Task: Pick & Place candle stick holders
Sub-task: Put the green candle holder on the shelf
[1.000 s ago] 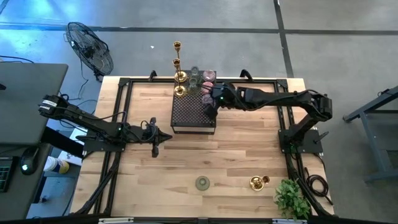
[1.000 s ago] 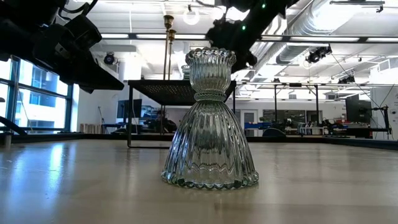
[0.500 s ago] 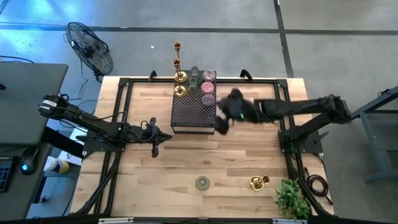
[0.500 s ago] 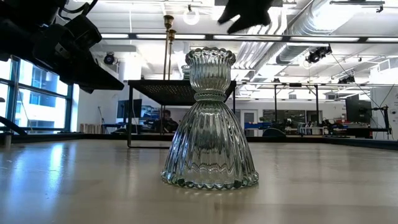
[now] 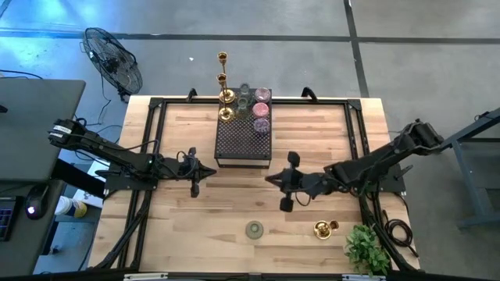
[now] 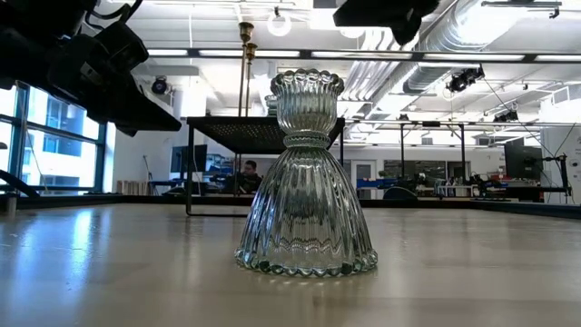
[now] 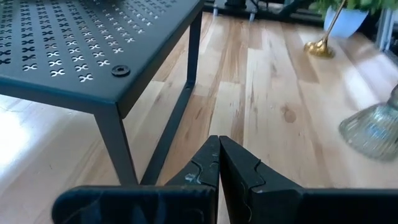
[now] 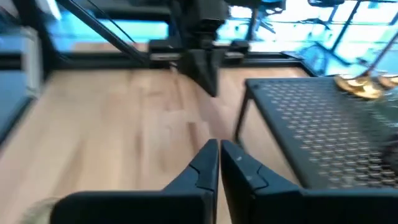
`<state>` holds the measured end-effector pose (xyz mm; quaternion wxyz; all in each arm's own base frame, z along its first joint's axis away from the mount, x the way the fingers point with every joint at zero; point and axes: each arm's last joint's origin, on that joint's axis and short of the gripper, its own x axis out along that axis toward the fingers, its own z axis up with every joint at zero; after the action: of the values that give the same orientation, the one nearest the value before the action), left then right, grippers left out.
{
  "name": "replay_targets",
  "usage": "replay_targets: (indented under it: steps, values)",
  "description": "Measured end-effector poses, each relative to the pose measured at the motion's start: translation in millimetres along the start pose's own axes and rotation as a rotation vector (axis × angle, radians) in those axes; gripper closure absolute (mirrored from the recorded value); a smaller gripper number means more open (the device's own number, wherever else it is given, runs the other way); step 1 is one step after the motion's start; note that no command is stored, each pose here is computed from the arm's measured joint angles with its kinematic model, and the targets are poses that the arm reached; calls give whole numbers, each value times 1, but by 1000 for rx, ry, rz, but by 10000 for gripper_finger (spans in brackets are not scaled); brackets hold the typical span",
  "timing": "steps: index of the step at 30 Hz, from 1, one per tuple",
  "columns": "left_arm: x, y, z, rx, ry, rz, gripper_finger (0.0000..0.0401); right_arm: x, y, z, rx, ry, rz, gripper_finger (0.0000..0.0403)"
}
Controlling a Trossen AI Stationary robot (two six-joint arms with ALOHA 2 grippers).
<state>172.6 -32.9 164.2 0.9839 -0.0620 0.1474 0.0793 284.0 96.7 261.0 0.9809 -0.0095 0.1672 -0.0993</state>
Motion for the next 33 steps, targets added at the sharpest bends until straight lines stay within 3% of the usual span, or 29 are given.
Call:
replay_targets:
  steps: [5, 12, 18, 22, 33]
  values:
    - [0, -1, 0, -117, 4, -34, 399, -4, 9, -11, 74, -15, 99, 380]
    - [0, -2, 0, -63, 16, -71, 399, -3, 37, -13, 76, 29, 159, 400]
    - [0, -3, 1, -61, -2, -73, 399, 8, 64, -20, 88, 74, 211, 375]
    - [0, -3, 2, -64, -11, -74, 399, 16, 80, -23, 70, 109, 235, 334]
    - [0, -2, 2, -61, -4, -69, 399, 32, 128, -19, -57, 339, 255, 154]
